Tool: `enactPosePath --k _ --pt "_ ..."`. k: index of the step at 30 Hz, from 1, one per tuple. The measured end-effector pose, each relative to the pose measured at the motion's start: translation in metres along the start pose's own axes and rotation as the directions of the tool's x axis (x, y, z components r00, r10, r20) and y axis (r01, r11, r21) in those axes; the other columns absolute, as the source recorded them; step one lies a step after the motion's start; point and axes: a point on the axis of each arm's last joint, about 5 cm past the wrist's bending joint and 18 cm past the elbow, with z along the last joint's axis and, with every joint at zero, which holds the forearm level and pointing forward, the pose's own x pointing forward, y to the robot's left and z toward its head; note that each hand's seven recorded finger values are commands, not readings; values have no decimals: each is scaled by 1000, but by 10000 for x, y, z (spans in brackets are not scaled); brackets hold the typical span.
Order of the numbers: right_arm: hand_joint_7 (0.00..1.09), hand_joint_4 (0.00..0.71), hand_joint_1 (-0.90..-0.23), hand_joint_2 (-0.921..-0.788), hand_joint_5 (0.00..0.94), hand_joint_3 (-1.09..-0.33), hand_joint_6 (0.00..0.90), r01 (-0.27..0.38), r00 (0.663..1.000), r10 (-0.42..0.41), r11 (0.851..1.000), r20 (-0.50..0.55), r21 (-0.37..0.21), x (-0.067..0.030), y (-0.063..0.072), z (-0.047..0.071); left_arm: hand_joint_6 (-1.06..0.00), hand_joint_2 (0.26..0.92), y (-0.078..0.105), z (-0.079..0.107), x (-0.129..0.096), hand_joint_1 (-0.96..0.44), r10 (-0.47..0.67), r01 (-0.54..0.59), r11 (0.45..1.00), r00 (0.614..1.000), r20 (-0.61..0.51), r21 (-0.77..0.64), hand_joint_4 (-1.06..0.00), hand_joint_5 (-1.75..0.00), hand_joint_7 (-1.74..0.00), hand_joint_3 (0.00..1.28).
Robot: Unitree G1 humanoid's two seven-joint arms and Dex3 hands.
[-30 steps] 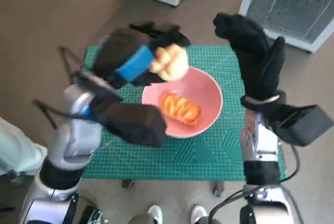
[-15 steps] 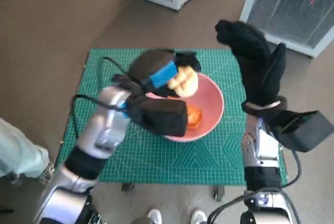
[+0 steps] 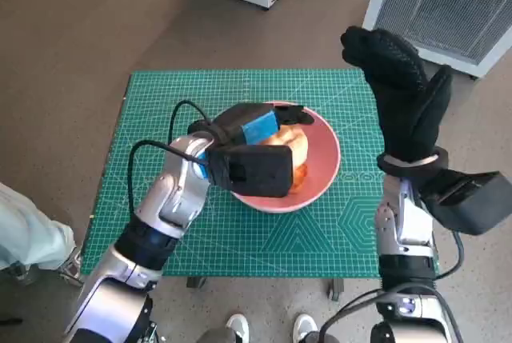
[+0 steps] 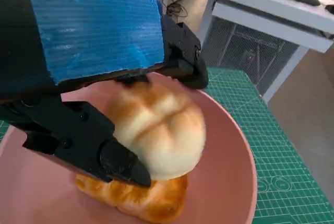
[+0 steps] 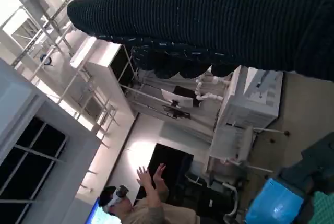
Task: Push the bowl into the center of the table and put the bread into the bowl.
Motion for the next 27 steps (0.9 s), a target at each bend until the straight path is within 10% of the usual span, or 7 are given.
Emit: enactPosePath --k 16,27 --pt "395 237 -701 -921 3 -713 118 14 1000 -14 1000 -8 -7 -4 -13 -6 -168 896 181 -156 -177 -524 126 -86 959 983 132 -272 1 1 0 31" --pt "381 240 -702 -921 3 -710 120 23 1000 -23 1000 -21 -10 14 -41 -11 -208 921 428 -300 -455 -657 432 -197 788 852 296 -584 -8 -4 -24 314"
